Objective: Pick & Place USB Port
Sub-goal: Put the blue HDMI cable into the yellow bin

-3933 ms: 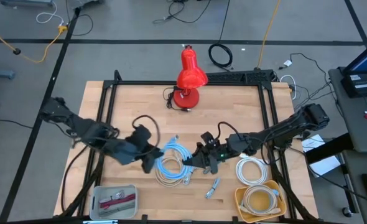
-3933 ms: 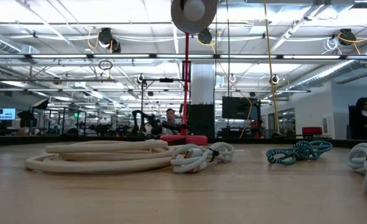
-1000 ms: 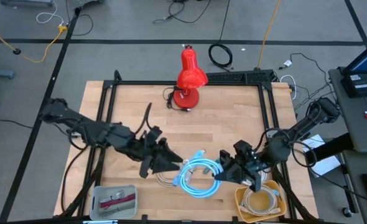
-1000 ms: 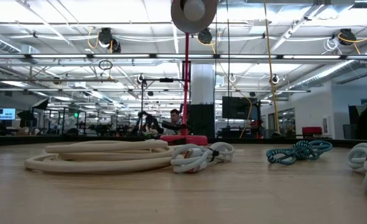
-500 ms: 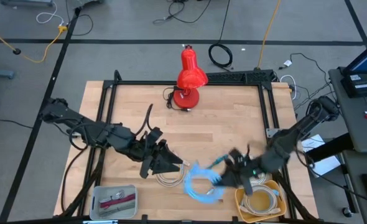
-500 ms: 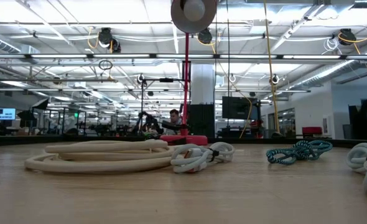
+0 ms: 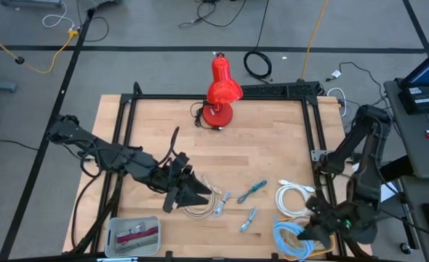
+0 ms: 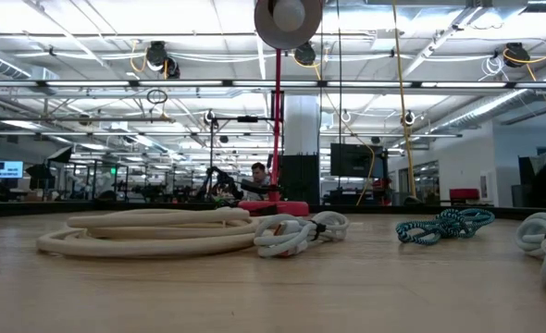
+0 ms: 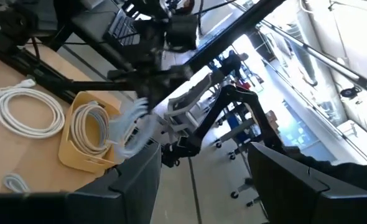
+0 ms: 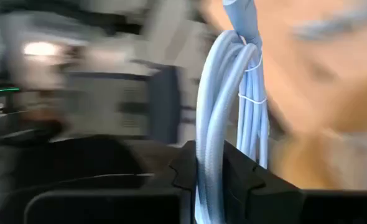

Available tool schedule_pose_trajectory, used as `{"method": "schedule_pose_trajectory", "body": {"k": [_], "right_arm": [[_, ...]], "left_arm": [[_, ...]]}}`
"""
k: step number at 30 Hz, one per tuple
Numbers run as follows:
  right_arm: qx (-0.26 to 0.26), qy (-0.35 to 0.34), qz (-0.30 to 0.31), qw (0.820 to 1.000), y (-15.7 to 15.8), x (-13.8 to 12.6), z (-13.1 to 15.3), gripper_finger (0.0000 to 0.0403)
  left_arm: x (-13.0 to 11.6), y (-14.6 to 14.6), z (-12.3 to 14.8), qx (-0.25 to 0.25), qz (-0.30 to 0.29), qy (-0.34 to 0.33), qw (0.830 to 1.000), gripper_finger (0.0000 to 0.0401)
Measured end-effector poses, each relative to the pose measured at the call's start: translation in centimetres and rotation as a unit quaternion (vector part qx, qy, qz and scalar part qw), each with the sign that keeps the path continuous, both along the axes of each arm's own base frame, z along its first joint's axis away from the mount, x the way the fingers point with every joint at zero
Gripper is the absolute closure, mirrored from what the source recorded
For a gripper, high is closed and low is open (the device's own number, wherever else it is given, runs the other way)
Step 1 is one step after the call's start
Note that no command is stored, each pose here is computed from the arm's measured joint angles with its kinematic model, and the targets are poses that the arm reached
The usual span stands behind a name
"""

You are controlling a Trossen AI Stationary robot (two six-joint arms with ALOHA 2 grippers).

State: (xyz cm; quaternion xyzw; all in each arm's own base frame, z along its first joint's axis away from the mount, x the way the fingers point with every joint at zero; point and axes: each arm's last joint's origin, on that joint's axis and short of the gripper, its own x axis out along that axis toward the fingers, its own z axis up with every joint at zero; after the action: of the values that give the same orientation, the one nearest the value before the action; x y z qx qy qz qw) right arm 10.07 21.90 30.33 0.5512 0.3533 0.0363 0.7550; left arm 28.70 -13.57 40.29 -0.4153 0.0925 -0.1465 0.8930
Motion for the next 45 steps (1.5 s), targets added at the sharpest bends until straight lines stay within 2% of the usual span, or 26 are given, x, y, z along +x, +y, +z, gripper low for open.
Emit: {"method": "schedule_pose_trajectory", "body": {"k": [4, 7, 17, 23, 34, 39, 45], "right_arm": [[-0.024, 0.094, -0.015, 0.995, -0.4, -1.5, -1.8, 0.0375], [-0.035, 0.124, -0.017, 0.991, -0.4, -2.1, -2.3, 0.0375], [0.013, 0.113, 0.010, 0.993, 0.5, -2.7, -1.7, 0.0375], [0.014, 0.143, 0.033, 0.989, 0.9, -2.8, -2.2, 0.0375], [0.081, 0.145, 0.032, 0.985, 0.9, -2.8, -7.2, 0.0375], [0.046, 0.184, 0.000, 0.982, -0.3, -3.2, -8.6, 0.0375], [0.016, 0.276, 0.023, 0.961, -1.8, -3.0, -8.9, 0.0378]], "left_arm": [[0.1, 0.2, -0.1, 0.002, 0.006, 0.002, 1.000, 0.0155], [0.1, 0.2, -0.1, 0.000, 0.008, 0.003, 1.000, 0.0155], [0.0, 0.2, -0.3, -0.002, 0.027, 0.018, 0.999, 0.0155], [0.0, 0.2, -0.3, -0.001, 0.028, 0.018, 0.999, 0.0155], [0.1, 0.4, -0.4, 0.003, 0.046, 0.023, 0.999, 0.0155], [0.1, 0.4, -0.4, -0.002, 0.056, 0.024, 0.998, 0.0155], [0.1, 0.4, -0.4, -0.007, 0.057, 0.025, 0.998, 0.0155]]}}
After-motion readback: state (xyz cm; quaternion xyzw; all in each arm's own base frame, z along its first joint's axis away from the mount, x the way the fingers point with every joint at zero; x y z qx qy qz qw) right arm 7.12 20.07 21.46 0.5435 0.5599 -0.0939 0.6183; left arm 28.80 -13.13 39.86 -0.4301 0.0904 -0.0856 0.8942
